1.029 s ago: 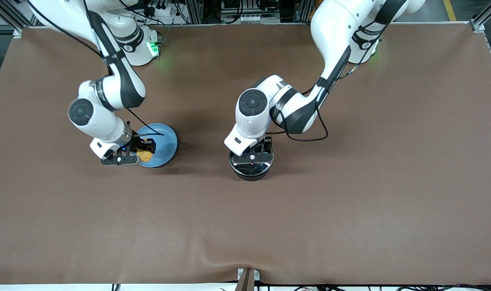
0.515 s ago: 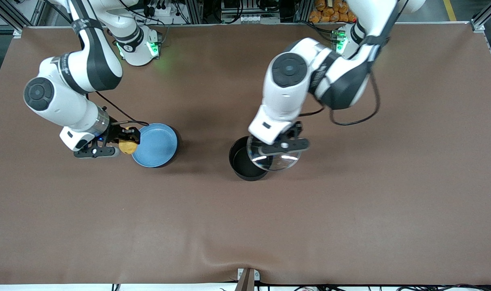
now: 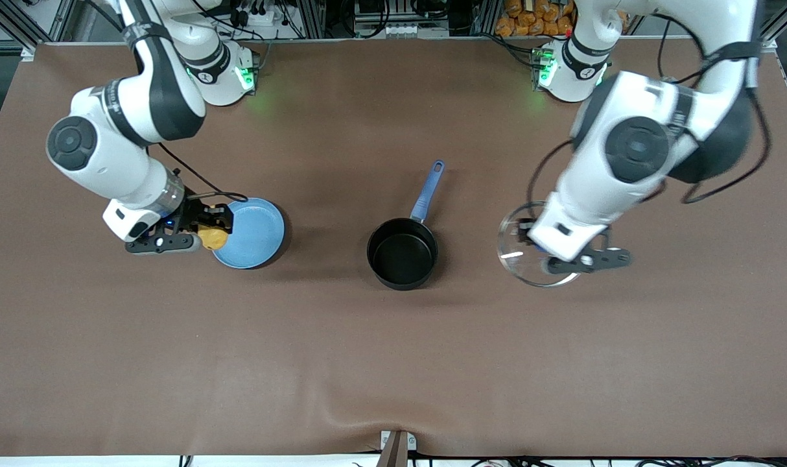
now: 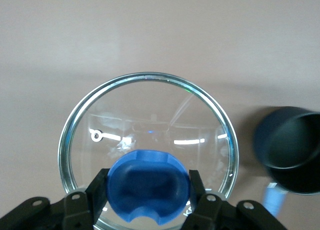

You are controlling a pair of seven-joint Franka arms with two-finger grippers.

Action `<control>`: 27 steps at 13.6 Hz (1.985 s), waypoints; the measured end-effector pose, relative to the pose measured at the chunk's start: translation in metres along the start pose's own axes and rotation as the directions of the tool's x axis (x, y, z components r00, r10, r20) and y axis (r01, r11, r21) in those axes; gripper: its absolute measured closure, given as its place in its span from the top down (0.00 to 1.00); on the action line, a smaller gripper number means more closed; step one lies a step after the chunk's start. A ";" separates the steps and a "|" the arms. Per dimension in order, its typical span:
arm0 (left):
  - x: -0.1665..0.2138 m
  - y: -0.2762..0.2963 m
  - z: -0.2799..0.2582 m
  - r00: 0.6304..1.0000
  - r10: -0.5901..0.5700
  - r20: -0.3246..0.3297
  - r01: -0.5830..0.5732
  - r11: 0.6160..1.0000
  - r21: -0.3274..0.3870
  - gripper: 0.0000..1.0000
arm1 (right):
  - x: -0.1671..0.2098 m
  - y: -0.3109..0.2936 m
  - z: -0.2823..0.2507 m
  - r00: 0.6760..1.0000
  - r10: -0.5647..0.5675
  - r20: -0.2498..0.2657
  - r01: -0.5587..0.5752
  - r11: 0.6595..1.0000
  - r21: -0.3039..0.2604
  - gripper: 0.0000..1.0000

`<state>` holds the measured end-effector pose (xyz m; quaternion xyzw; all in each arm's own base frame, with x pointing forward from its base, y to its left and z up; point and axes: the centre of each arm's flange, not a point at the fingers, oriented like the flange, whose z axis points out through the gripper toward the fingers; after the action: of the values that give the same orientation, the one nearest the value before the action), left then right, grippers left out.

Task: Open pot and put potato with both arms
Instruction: 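Lift the potato with the right gripper while the left gripper lifts the lid, then carry the potato over the pot while the left gripper lowers the lid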

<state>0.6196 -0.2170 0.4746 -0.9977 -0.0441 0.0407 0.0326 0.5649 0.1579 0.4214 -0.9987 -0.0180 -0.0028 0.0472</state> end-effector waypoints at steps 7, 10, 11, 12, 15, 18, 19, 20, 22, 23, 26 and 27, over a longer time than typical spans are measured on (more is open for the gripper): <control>0.036 -0.121 0.107 0.996 -0.086 -0.018 0.086 0.996 -0.033 0.67 | 0.011 -0.150 0.012 0.996 0.082 -0.038 -0.082 0.997 0.017 0.59; 0.030 -0.138 0.161 0.996 -0.084 -0.034 0.083 0.995 -0.047 0.67 | 0.009 -0.226 0.041 0.991 0.122 -0.057 -0.122 0.993 0.001 0.59; 0.029 -0.143 0.170 0.996 -0.081 -0.026 0.079 0.996 -0.046 0.67 | 0.007 -0.251 0.055 0.989 0.129 -0.066 -0.130 0.991 -0.012 0.59; 0.030 -0.151 0.175 0.997 -0.073 -0.022 0.072 0.996 -0.046 0.67 | 0.004 -0.272 0.071 0.988 0.134 -0.073 -0.136 0.990 -0.024 0.59; 0.032 -0.182 0.196 0.997 -0.063 -0.048 0.061 0.996 -0.058 0.67 | 0.001 -0.313 0.117 0.983 0.146 -0.114 -0.150 0.988 -0.023 0.59; 0.029 -0.203 0.234 0.997 -0.047 -0.057 0.043 0.997 -0.068 0.67 | 0.002 -0.324 0.150 0.980 0.134 -0.144 -0.137 0.990 -0.013 0.59; 0.029 -0.208 0.245 0.998 -0.042 -0.053 0.039 0.997 -0.069 0.67 | 0.003 -0.326 0.158 0.979 0.130 -0.155 -0.133 0.991 -0.007 0.59; 0.029 -0.212 0.253 0.998 -0.033 -0.051 0.029 0.997 -0.071 0.67 | 0.004 -0.327 0.165 0.978 0.127 -0.166 -0.129 0.992 0.000 0.59; 0.029 -0.213 0.266 0.999 -0.026 -0.046 0.023 0.997 -0.073 0.67 | 0.003 -0.330 0.181 0.976 0.117 -0.184 -0.119 0.993 0.004 0.59; 0.028 -0.212 0.270 0.999 -0.024 -0.042 0.021 0.997 -0.074 0.67 | 0.001 -0.332 0.190 0.976 0.111 -0.189 -0.113 0.994 0.003 0.59; 0.029 -0.211 0.271 0.999 -0.020 -0.046 0.016 0.997 -0.076 0.82 | -0.004 -0.336 0.212 0.977 0.097 -0.188 -0.100 0.995 -0.010 0.59; 0.030 -0.210 0.270 0.999 -0.019 -0.051 0.015 0.997 -0.077 0.93 | -0.005 -0.336 0.217 0.978 0.094 -0.185 -0.099 0.995 -0.015 0.59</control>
<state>0.6085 0.0113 0.2184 -0.9985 -0.0532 0.0127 -0.0040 0.5482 0.5127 0.2366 -0.9944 0.0350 -0.0929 0.0368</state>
